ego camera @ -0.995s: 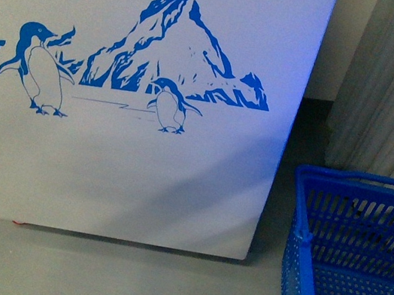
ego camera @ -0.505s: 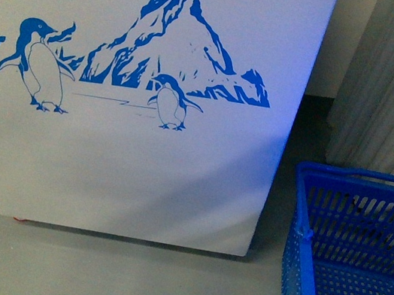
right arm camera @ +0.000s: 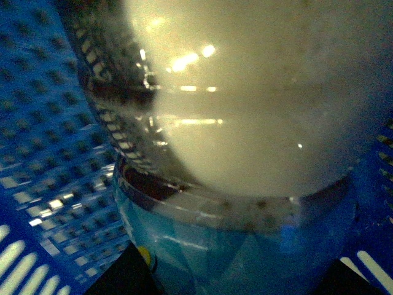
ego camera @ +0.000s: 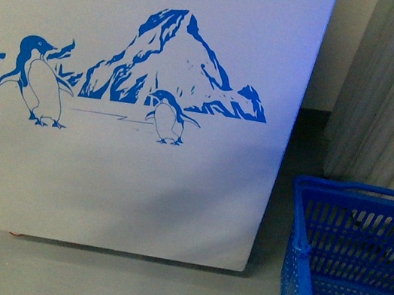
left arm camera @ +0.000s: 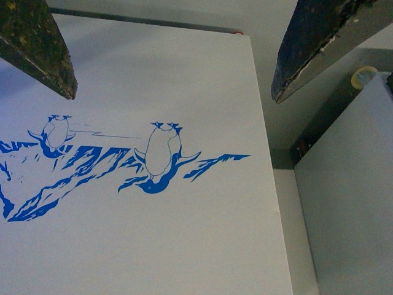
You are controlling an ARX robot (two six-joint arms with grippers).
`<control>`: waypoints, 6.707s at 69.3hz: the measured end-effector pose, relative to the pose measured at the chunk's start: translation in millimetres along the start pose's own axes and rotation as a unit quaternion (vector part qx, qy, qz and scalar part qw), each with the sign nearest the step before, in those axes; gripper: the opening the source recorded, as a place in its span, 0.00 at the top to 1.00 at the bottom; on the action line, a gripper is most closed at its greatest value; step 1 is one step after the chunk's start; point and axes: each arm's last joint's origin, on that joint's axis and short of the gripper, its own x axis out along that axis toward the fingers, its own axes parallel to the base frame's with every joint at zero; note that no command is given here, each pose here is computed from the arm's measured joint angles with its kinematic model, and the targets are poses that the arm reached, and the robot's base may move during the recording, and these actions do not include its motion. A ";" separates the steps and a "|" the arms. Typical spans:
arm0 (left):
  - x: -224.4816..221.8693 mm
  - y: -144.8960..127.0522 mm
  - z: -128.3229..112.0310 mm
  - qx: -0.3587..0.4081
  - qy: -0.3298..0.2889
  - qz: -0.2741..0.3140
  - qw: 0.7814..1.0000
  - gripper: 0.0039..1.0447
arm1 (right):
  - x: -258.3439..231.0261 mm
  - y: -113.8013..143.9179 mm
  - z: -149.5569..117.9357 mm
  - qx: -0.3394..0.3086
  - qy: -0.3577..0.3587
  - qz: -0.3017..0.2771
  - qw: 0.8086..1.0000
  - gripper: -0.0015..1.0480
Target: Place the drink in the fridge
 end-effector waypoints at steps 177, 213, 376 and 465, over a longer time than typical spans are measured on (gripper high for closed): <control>0.0 0.0 0.0 0.000 0.000 0.000 1.000 0.08 | -426.8 9.7 -70.1 -0.203 -0.580 0.205 0.762 0.67; 20.9 -0.6 -7.2 -0.127 0.168 0.081 0.974 0.08 | -426.9 9.7 -70.1 -0.204 -0.580 0.206 0.761 0.67; 514.0 -45.1 67.8 0.563 -0.026 0.031 0.825 0.07 | -427.0 9.6 -70.1 -0.203 -0.580 0.205 0.762 0.67; 41.8 -16.3 24.6 0.006 0.010 -0.003 1.000 0.77 | -436.0 46.3 -19.9 -0.350 -0.400 0.182 0.828 0.67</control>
